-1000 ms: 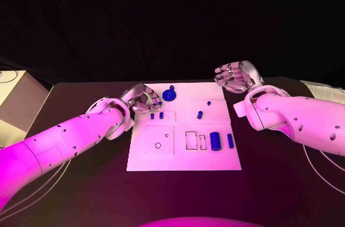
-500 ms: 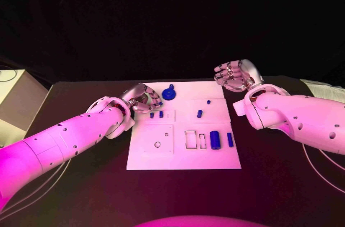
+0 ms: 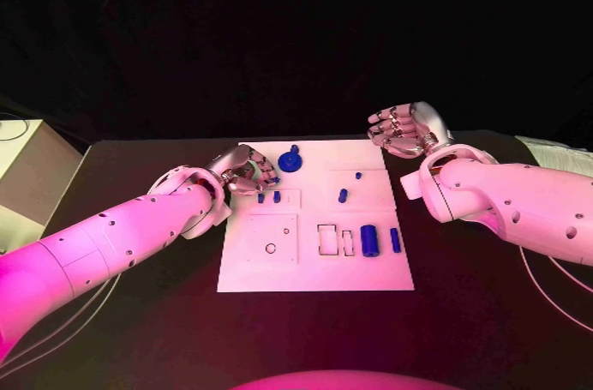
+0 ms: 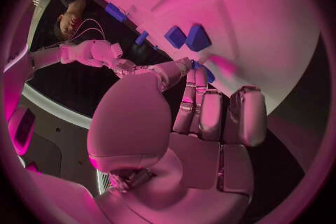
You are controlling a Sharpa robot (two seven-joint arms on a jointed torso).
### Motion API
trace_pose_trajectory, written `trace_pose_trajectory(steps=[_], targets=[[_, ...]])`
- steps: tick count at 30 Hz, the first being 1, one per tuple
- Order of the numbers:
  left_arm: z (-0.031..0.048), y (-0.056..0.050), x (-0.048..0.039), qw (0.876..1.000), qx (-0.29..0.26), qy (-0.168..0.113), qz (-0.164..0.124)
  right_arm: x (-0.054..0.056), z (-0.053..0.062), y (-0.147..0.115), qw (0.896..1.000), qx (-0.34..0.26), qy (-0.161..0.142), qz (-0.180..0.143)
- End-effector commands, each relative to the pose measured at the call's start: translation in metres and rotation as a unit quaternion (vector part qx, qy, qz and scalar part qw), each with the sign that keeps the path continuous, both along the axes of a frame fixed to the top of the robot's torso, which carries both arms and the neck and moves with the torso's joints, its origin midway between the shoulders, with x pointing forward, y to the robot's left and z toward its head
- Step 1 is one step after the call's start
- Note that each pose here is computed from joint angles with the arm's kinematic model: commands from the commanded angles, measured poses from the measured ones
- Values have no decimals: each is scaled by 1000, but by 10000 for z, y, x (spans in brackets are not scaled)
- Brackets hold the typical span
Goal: Assemble the parts on the task board
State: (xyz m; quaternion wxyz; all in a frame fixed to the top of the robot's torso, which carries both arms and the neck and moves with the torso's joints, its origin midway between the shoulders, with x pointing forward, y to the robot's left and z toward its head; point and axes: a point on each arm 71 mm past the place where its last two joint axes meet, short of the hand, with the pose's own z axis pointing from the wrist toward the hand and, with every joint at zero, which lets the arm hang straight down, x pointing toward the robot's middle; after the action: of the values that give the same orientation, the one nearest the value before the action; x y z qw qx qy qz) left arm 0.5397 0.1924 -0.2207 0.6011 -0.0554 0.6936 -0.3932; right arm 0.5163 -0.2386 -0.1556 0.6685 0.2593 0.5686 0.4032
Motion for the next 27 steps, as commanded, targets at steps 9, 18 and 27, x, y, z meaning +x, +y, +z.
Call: trace_pose_trajectory(steps=[9,18,27], targets=[[4,-11,-7,1000,10,-4,-4,-7,10,11,1000,-1,-7,6],[3,4,-6,1000,12,-3,-1,-8,11,9,1000,-2,-7,5],[0,17,-3,1000,15,-3,2,-8,12,6,1000,-2,-8,5]])
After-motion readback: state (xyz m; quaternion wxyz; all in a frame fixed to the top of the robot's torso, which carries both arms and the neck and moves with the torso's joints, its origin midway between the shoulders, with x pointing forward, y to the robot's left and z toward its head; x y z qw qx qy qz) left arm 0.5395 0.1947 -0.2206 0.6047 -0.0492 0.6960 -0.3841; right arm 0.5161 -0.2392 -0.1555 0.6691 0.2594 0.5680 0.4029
